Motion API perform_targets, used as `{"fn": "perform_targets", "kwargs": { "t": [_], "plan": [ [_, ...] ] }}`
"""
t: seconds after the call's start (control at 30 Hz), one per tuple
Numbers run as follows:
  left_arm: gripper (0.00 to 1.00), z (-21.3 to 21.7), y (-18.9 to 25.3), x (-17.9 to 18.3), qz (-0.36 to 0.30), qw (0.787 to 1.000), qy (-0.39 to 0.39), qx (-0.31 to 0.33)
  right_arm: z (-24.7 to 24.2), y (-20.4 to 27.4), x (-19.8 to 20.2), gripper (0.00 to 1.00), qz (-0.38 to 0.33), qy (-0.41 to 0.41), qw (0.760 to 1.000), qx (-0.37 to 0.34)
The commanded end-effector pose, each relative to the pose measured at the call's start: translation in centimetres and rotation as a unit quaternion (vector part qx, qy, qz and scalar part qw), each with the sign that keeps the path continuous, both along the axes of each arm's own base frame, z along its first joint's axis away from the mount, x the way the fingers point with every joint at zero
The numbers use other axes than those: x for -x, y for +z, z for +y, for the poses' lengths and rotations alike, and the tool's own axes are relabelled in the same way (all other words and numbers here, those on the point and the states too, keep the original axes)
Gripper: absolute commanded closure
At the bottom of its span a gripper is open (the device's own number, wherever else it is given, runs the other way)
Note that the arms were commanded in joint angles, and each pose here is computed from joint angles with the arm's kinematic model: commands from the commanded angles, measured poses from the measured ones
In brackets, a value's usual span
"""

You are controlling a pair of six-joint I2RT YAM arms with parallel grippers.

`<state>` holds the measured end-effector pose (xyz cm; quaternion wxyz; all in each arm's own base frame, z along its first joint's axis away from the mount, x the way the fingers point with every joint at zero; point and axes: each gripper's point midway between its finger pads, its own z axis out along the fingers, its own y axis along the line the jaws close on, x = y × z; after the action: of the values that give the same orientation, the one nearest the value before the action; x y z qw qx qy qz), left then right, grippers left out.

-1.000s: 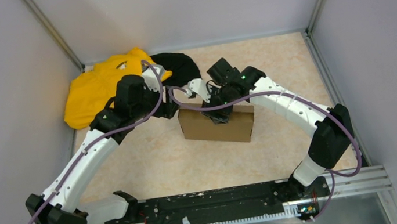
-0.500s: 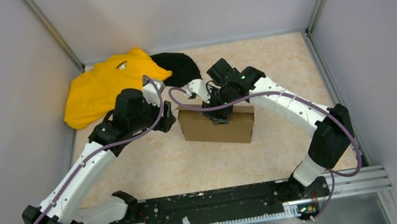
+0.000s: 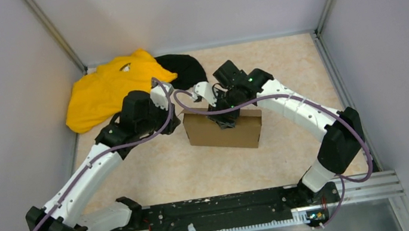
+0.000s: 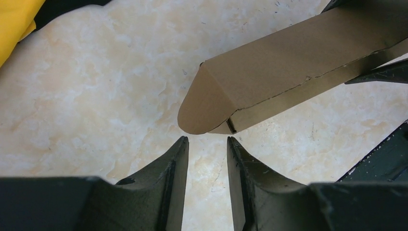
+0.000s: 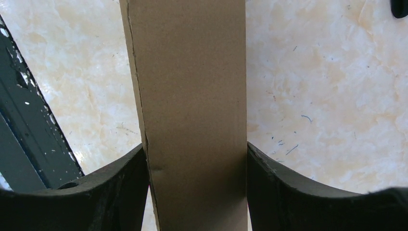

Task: Fold the paper box

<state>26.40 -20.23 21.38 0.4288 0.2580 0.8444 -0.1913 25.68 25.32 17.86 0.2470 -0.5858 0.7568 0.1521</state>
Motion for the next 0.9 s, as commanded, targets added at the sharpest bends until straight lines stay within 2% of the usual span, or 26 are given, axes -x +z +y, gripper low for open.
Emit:
{"fn": "perform_targets", "kwargs": {
  "t": [0.0,0.2,0.37,0.57,0.73,0.87],
  "plan": [
    [0.60,-0.8,0.8,-0.5,-0.018,1.000,-0.015,0.014,1.1,2.9,-0.2,0.38,-0.029,0.012,0.999,-0.036],
    [0.68,-1.1,0.9,-0.9,-0.018,1.000,-0.016,0.015,1.1,2.7,-0.1,0.39,-0.028,0.013,0.999,-0.036],
    [0.68,-1.3,0.9,-1.1,-0.019,1.000,-0.016,0.015,1.1,2.7,-0.1,0.39,-0.026,0.012,0.999,-0.035],
    [0.61,-1.2,1.0,-1.6,-0.023,1.000,-0.008,0.011,1.2,2.6,-0.1,0.39,-0.026,0.012,0.999,-0.036],
    [0.47,-1.0,1.3,-1.9,-0.028,1.000,0.001,0.008,1.2,2.4,-0.1,0.39,-0.022,0.012,0.999,-0.034],
    [0.47,-0.9,1.6,-2.2,-0.040,0.999,-0.002,0.001,1.2,2.4,-0.1,0.39,-0.022,0.012,0.999,-0.035]
  ]
}}
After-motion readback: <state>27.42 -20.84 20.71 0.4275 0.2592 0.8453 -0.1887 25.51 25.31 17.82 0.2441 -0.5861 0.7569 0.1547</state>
